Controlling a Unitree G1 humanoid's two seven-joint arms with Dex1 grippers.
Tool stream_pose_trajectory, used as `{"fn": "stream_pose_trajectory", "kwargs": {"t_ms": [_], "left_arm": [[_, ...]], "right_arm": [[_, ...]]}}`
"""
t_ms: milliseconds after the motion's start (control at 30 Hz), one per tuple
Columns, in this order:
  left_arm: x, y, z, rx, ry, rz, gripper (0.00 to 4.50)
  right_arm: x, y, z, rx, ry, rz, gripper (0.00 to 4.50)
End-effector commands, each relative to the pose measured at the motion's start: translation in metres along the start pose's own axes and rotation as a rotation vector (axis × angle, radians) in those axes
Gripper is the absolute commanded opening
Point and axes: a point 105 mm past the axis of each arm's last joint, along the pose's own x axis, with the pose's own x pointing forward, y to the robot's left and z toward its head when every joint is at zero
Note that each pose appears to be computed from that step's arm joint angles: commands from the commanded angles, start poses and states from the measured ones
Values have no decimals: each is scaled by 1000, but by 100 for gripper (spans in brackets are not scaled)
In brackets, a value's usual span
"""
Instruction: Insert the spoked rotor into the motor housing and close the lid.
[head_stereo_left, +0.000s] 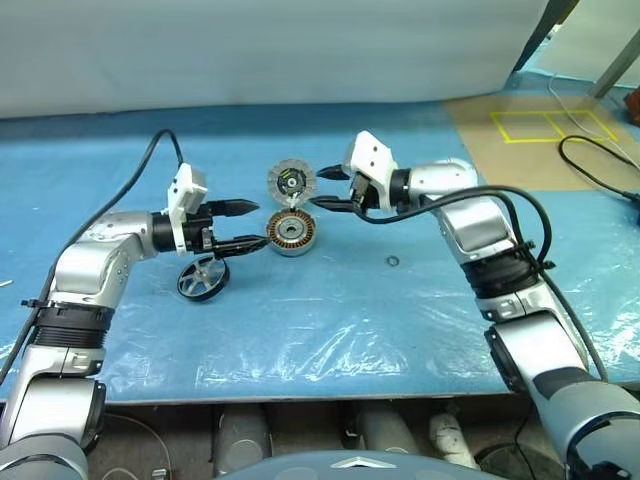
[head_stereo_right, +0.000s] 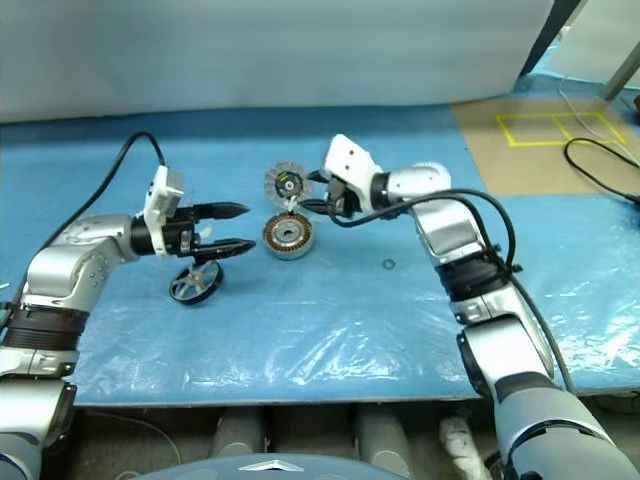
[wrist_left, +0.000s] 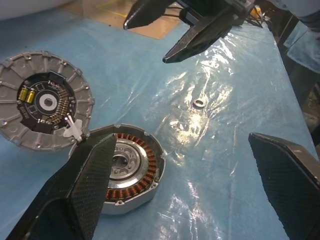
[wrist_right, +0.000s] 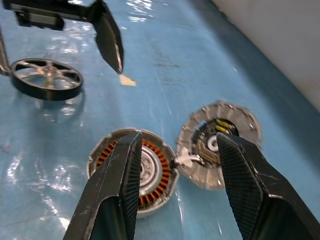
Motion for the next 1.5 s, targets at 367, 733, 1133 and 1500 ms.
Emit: {"fn": "stream_pose_trajectory", "kwargs": {"t_ms": [367, 733, 1133, 1500], "left_arm": [[-6, -32, -14, -11, 33, -21, 449], [-17, -40, -27, -35, 23, 61, 450], [-9, -47, -35, -61, 9, 64, 450], [-4, -52, -41, -81, 14, 45, 450]], "right_arm": [[52, 16, -20, 19, 253, 353, 246], [65, 13, -34, -96, 377, 396, 304], [71, 21, -33, -123, 396, 452, 431], [68, 22, -42, -187, 446, 466, 431]]}}
